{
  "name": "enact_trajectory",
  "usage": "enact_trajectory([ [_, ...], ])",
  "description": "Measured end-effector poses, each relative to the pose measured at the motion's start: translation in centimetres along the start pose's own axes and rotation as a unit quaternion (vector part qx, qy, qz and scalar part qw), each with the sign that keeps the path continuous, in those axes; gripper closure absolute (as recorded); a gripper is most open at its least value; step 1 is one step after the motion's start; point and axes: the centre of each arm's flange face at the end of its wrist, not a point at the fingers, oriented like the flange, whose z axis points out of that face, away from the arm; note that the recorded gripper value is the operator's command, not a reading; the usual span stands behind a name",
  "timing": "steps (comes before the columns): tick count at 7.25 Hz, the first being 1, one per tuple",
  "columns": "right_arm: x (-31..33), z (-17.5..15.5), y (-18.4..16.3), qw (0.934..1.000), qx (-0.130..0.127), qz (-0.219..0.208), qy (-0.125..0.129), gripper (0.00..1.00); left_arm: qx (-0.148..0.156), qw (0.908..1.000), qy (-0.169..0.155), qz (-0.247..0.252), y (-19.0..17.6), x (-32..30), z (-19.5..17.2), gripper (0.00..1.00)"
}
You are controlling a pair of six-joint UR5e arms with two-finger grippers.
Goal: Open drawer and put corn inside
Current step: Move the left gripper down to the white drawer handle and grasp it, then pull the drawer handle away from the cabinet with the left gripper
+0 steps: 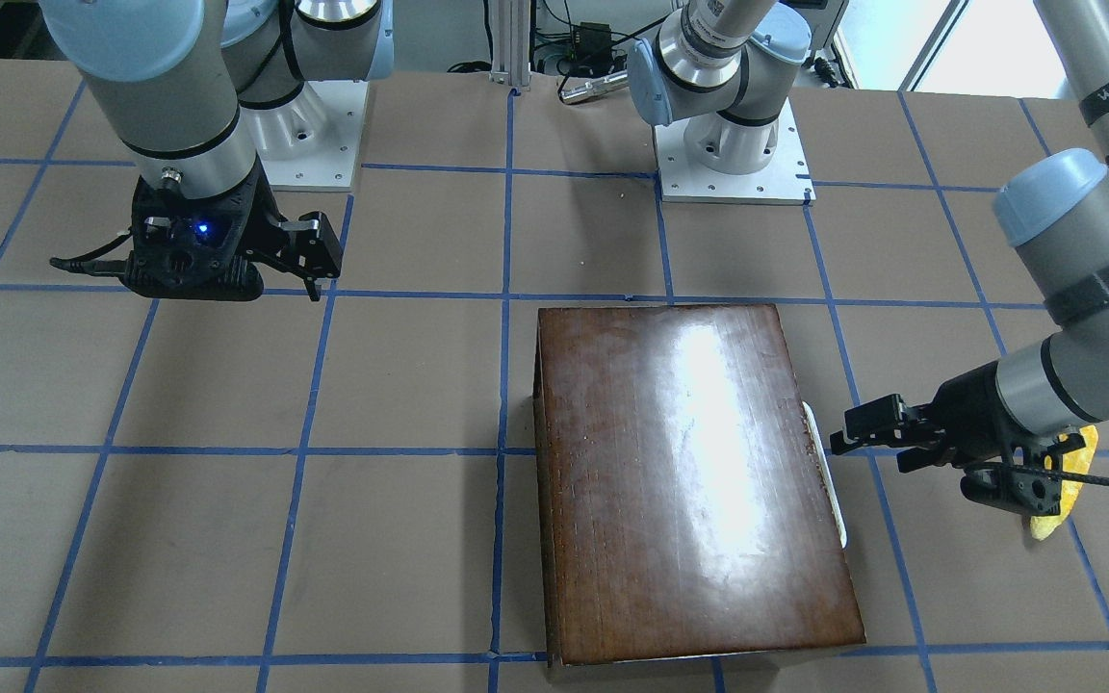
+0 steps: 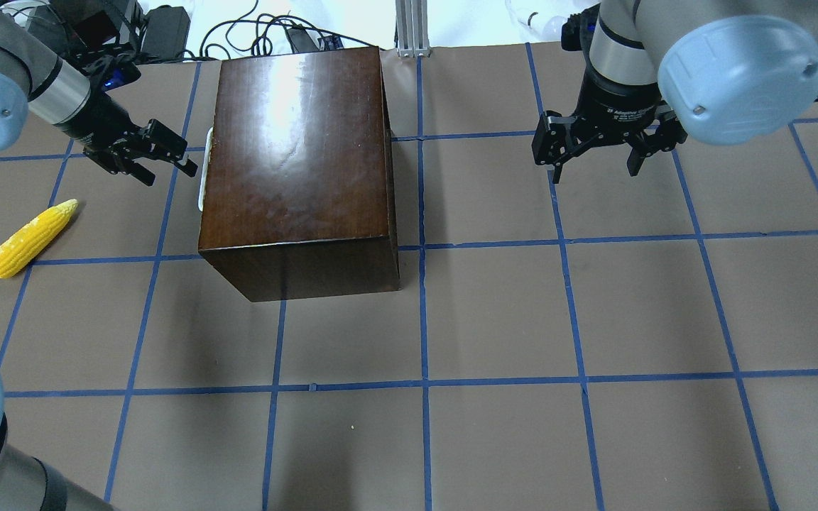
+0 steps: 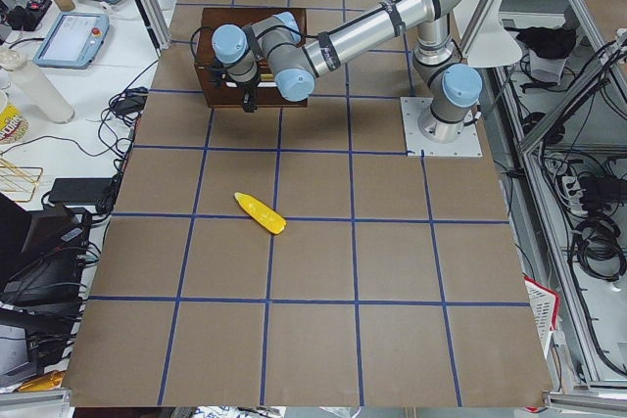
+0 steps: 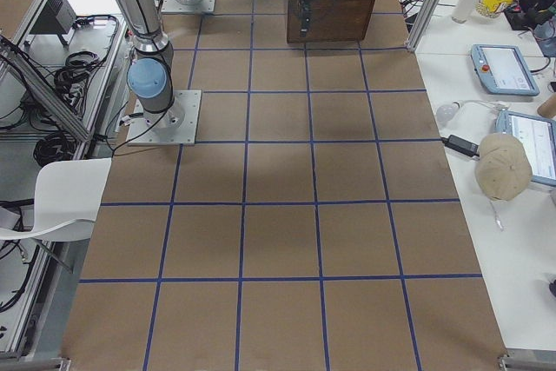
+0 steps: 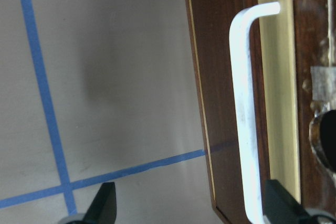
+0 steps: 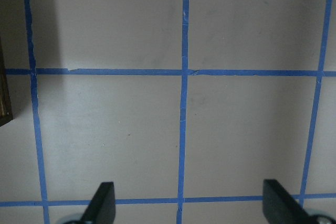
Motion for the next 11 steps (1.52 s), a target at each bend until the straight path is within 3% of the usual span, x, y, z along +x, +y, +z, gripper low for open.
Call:
enact_trajectory([
  [3, 0.0, 0.0, 0.0, 1.0, 0.0, 0.0, 0.0, 0.0, 0.008, 0.9997, 0.022, -0.001, -0.8, -0.3, 1.3, 0.0],
  [11, 0.0, 0.0, 0.0, 1.0, 0.0, 0.0, 0.0, 0.0, 0.009, 0.9993, 0.036, -0.001, -1.8, -0.6, 3.6, 0.0],
])
